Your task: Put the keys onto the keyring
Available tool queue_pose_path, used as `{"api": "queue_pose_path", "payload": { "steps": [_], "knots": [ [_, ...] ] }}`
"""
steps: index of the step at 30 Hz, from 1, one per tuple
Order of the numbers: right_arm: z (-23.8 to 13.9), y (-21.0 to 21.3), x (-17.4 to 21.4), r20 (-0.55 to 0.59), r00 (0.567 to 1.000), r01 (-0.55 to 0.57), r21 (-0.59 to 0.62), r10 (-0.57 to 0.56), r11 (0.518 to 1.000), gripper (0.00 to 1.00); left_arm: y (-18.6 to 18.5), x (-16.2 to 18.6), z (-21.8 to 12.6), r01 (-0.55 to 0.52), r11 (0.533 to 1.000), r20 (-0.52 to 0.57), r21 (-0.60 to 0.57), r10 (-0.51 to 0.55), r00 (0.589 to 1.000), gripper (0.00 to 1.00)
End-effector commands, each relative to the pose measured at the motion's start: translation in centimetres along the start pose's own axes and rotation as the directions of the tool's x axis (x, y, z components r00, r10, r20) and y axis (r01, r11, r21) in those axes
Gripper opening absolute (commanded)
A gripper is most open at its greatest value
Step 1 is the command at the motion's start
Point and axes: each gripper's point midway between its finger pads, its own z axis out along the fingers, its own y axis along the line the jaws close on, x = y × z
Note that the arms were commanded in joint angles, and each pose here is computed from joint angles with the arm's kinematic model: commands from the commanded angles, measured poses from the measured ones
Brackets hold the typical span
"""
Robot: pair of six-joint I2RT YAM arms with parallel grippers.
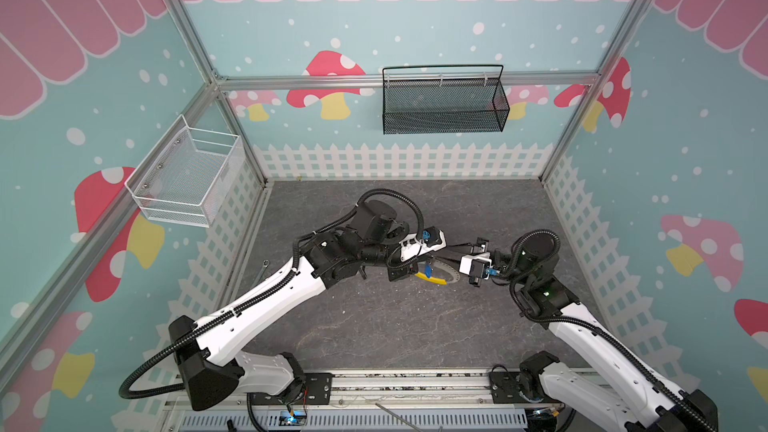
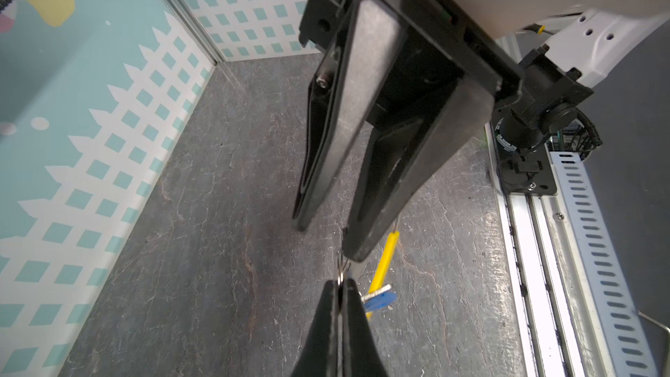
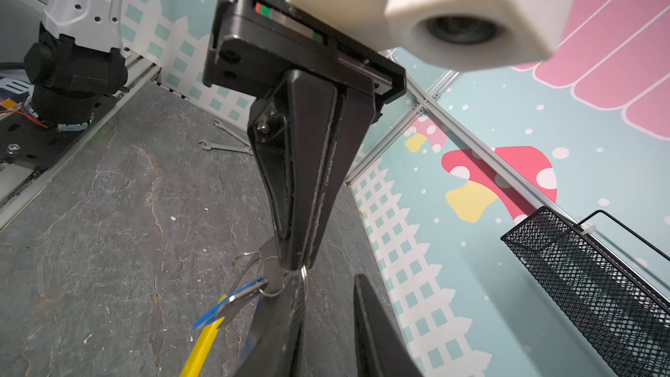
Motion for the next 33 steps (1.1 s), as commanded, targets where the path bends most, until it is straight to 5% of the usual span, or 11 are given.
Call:
{"api": "queue_pose_path", "payload": {
  "steps": [1,25,31,33],
  "knots": [
    [0.3,0.1,-0.3,0.008,1.0,0.008,-0.033,-0.008,0.999,0.24,-0.1,-0.7,-0.5,-0.035,0.999,-0.003,-0.001,0.035,0.999,0.0],
    [0.8,0.9,0.2,0.019,0.999,-0.028,-0.09,0.029,0.996,0.13,0.0,-1.2,0.3,-0.041,0.999,-0.01,0.007,0.041,0.999,0.0],
    [0.8,1.0,0.0,0.034,0.999,-0.039,-0.096,0.042,0.995,0.0,0.2,-1.3,0.4,-0.034,0.999,-0.012,-0.005,0.034,0.999,0.0],
    [0.8,0.9,0.0,0.039,0.998,-0.049,-0.086,0.053,0.995,0.0,1.0,-1.2,0.2,0.003,0.999,-0.013,-0.054,-0.004,1.0,0.13]
  ]
}}
